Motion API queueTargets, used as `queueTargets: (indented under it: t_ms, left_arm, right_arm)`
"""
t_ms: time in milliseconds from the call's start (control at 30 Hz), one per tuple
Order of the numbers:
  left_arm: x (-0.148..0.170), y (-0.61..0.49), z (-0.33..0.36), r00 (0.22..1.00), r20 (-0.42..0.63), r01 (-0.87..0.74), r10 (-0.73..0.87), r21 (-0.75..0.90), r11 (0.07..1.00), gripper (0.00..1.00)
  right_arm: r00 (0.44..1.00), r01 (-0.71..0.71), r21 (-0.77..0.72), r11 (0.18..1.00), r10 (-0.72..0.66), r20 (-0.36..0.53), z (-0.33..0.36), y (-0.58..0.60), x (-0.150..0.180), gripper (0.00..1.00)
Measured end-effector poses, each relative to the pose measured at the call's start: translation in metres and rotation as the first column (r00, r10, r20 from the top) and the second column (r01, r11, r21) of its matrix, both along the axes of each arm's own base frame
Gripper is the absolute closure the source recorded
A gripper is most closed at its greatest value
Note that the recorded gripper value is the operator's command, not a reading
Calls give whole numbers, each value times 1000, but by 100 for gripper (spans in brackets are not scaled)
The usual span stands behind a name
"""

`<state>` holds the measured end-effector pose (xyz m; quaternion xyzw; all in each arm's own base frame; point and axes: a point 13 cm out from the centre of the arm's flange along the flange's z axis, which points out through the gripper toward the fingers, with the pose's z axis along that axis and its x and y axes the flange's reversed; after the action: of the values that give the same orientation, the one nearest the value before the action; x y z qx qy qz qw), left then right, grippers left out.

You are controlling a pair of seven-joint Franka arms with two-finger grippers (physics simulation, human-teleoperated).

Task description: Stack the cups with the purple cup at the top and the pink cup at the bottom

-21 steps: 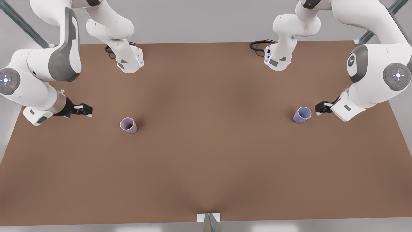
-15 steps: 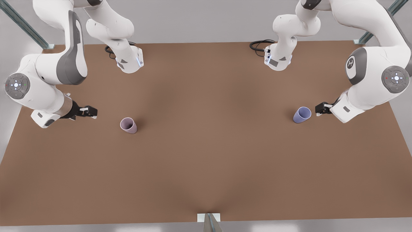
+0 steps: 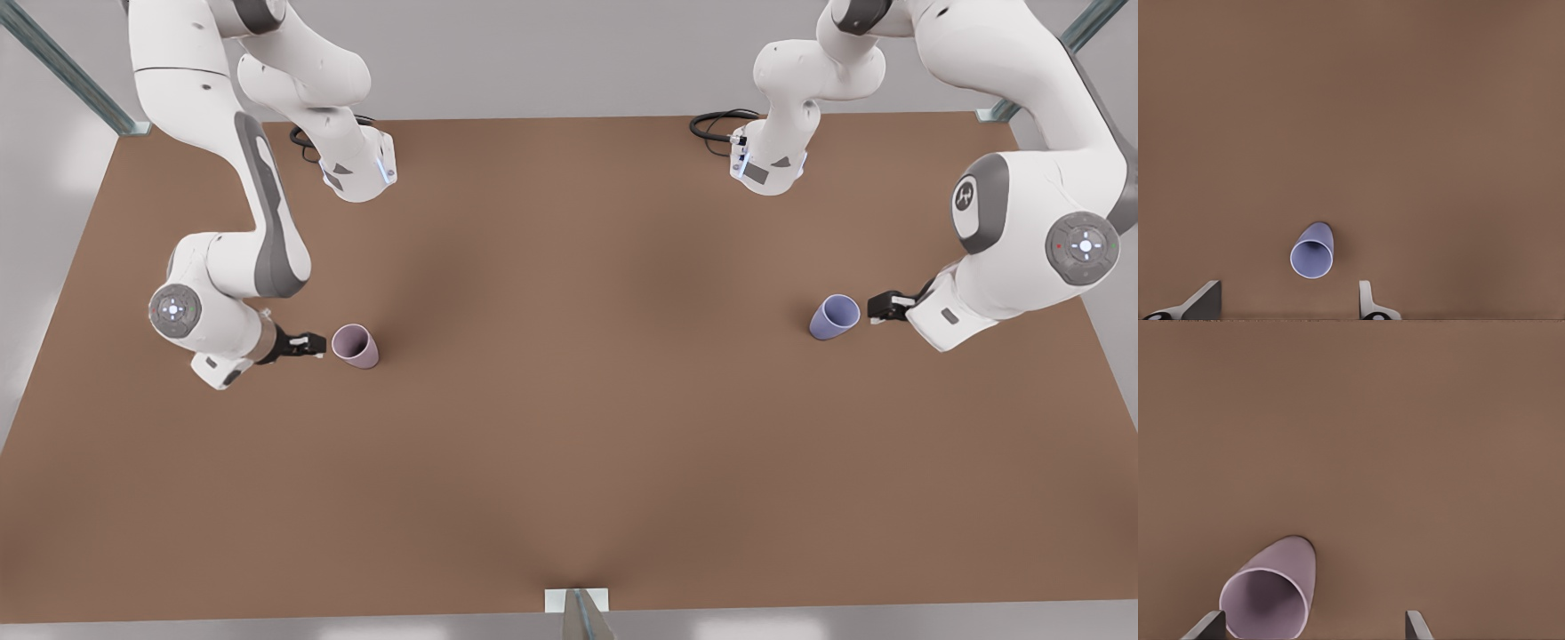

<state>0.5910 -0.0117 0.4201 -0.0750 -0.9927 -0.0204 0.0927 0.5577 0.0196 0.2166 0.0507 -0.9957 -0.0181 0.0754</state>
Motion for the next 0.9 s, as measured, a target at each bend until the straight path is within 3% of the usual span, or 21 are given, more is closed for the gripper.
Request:
queueTargets:
  t_ms: [433, 700, 800, 900]
  left_arm:
    - [-2, 1, -6, 1000, -18, 8, -8, 0, 1000, 0]
    - [-2, 2, -12, 999, -32, 10, -9, 1, 1000, 0]
    - [-2, 2, -12, 999, -34, 9, -9, 1, 1000, 0]
    - [-1, 5, -14, 999, -33, 5, -5, 0, 1000, 0]
  right_arm:
    - [999, -35, 24, 999, 34, 12, -66, 12, -45, 0]
    - [997, -68, 25, 997, 67, 39, -87, 14, -51, 0]
    - [996, -78, 26, 997, 77, 34, -97, 13, -58, 10]
    - [995, -93, 27, 995, 92, 30, -107, 15, -61, 13]
